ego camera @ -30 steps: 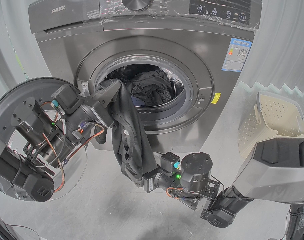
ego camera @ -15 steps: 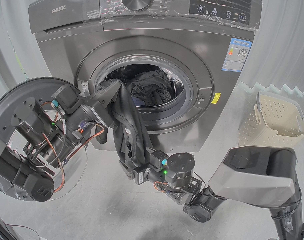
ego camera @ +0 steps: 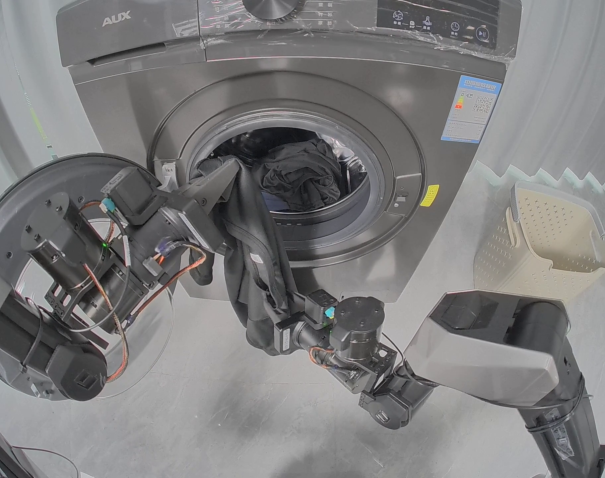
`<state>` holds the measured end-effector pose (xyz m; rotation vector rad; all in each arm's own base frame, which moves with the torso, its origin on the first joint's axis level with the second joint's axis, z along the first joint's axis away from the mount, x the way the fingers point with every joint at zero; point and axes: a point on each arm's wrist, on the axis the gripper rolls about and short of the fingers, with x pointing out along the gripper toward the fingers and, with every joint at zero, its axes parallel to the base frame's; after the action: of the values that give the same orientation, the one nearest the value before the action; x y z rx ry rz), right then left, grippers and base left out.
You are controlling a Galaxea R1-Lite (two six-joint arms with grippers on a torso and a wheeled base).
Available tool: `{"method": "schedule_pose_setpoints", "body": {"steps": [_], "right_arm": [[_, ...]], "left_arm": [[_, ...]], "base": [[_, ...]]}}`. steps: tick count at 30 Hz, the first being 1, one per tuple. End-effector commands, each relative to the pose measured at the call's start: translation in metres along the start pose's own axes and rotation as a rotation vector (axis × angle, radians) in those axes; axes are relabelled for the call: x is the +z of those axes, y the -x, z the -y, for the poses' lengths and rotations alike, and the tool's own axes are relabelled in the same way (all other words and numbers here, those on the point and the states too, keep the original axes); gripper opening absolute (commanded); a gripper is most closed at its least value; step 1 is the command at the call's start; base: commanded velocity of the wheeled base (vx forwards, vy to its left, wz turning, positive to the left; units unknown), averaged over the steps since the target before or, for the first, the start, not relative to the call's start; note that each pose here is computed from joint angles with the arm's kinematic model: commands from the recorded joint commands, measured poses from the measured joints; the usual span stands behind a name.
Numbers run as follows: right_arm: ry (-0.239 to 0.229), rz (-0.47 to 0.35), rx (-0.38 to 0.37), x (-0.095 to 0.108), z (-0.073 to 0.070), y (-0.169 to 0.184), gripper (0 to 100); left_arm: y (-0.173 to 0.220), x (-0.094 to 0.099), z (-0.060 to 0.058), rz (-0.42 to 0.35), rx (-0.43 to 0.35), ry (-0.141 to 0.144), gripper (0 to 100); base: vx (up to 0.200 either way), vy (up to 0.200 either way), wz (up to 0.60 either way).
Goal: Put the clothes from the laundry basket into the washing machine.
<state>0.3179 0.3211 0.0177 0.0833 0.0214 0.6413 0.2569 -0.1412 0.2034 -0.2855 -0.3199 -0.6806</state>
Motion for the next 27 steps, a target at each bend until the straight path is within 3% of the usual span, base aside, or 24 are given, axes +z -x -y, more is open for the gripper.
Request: {"method": "schedule_pose_setpoints", "body": {"steps": [1, 5, 14, 17, 24, 27], "right_arm": [[-0.004, 0.029, 0.002, 0.022, 0.000, 0.008, 0], [-0.007, 0.049, 0.004, 0.046, 0.001, 0.023, 0], [0.019, 0.084, -0.064, 0.111, 0.037, 0.087, 0], [0.019, 0.102, -0.087, 0.124, 0.050, 0.103, 0], [-0.005, 0.176, -0.075, 0.145, 0.054, 0.140, 0], [-0.011, 0.206, -0.090, 0.153, 0.057, 0.142, 0]], "left_arm": [[0.000, -0.001, -0.006, -0.002, 0.019, -0.006, 0], [0.001, -0.001, -0.008, -0.003, 0.024, -0.008, 0], [0.005, 0.001, -0.017, -0.004, 0.052, -0.019, 0], [0.008, 0.002, -0.019, -0.009, 0.060, -0.021, 0], [0.019, 0.000, -0.031, -0.037, 0.106, -0.037, 0], [0.023, 0.000, -0.030, -0.046, 0.107, -0.034, 0]], "base": [[0.000, 0.000, 0.00], [0.000, 0.000, 0.00], [0.000, 0.000, 0.00], [0.000, 0.000, 0.00], [0.000, 0.000, 0.00], [0.000, 0.000, 0.00]]}}
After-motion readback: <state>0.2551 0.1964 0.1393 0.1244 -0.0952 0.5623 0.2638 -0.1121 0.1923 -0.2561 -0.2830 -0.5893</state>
